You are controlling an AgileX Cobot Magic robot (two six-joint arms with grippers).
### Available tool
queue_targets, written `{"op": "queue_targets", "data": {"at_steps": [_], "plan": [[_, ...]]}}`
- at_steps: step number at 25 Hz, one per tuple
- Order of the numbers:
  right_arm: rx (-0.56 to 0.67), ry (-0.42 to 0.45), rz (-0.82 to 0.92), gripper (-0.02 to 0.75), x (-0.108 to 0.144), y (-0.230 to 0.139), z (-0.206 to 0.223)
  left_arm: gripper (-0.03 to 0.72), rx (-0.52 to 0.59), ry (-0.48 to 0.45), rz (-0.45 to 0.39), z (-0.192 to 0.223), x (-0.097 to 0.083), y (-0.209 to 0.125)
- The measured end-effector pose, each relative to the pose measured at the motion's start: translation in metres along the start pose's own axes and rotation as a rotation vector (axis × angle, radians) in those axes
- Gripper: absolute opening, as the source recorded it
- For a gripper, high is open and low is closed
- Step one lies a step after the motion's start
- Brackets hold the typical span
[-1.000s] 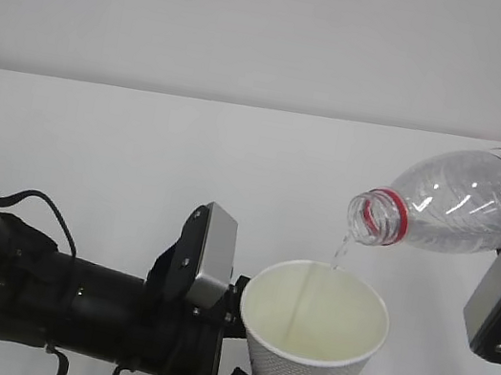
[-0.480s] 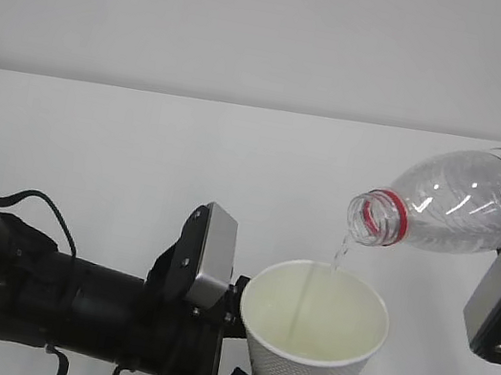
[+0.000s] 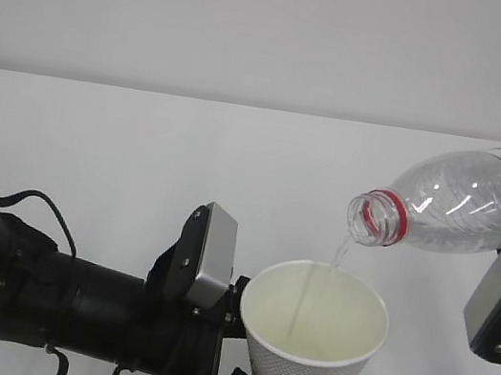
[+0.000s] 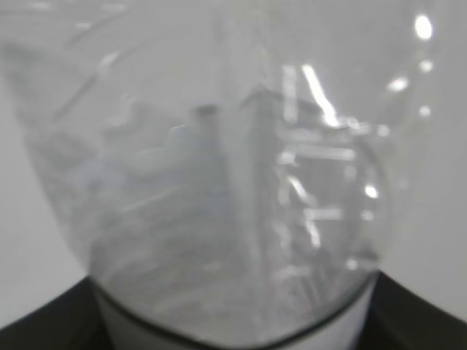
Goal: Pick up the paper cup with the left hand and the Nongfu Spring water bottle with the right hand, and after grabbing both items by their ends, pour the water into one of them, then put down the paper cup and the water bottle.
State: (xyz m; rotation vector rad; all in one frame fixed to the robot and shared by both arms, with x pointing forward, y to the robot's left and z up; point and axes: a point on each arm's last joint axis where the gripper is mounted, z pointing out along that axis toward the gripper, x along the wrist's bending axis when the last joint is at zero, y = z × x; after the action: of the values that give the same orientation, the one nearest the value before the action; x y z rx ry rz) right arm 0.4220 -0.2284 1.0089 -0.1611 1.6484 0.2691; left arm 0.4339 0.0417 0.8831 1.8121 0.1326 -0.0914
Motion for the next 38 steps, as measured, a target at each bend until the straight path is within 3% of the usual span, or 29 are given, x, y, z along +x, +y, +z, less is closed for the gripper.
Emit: {"op": "queue_targets", "data": {"at_steps": [38], "plan": [[0.001, 0.0, -0.014, 0.463, 0.0, -0.0001, 0.0, 0.509, 0.002, 0.001, 0.0, 0.0, 0.0001, -0.0002]]}}
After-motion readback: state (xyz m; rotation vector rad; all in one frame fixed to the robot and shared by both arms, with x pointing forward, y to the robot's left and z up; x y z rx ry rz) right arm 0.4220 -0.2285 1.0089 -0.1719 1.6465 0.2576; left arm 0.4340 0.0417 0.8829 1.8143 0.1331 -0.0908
